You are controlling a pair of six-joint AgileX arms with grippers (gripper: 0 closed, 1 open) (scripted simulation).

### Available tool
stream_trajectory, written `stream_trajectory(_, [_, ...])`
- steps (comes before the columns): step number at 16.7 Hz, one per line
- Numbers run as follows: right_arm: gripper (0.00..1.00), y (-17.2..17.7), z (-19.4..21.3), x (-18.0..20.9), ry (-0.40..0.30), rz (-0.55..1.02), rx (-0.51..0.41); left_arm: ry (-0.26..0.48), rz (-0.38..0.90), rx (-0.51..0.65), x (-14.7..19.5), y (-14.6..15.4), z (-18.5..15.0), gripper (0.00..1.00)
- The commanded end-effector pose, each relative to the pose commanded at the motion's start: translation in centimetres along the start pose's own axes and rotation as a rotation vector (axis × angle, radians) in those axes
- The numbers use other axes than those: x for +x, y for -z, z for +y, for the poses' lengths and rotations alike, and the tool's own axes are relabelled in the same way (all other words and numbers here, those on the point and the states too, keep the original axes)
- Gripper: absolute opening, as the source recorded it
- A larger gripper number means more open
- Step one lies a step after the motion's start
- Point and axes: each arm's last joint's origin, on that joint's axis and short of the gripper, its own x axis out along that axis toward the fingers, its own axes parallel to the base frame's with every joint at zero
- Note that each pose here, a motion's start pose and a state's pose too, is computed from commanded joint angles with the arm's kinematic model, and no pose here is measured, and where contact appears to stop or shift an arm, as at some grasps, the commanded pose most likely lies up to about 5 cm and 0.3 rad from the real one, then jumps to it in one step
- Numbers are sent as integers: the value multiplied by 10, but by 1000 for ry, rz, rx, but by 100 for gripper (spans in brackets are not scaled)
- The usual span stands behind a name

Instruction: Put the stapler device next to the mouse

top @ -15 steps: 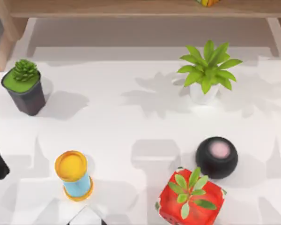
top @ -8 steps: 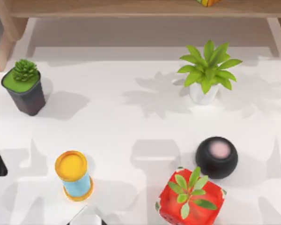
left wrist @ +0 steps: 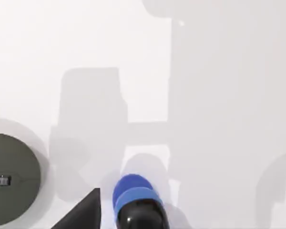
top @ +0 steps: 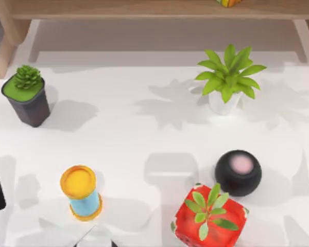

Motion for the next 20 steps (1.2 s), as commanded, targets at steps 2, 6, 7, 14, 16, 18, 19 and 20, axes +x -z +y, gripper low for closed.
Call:
stream_trajectory(2, [100, 0, 0, 0, 0, 0, 0, -52, 189, -57, 7, -8, 2, 100])
stream_trajectory(6, [100, 0, 0, 0, 0, 0, 0, -128, 431, -146, 16, -23, 7, 100])
stream_trajectory(7, [100, 0, 0, 0, 0, 0, 0, -140, 466, -160, 18, -26, 8, 100])
stream_trajectory(14, [100, 0, 0, 0, 0, 0, 0, -151, 503, -171, 20, -28, 8, 100])
stream_trajectory(16, [100, 0, 0, 0, 0, 0, 0, -153, 508, -175, 27, -24, 9, 100])
stream_trajectory(18, [100, 0, 0, 0, 0, 0, 0, -152, 503, -176, 39, -20, 10, 100])
stream_trajectory(19, [100, 0, 0, 0, 0, 0, 0, -151, 498, -175, 45, -17, 11, 100])
stream_trajectory(20, [100, 0, 0, 0, 0, 0, 0, -151, 496, -176, 51, -13, 12, 100])
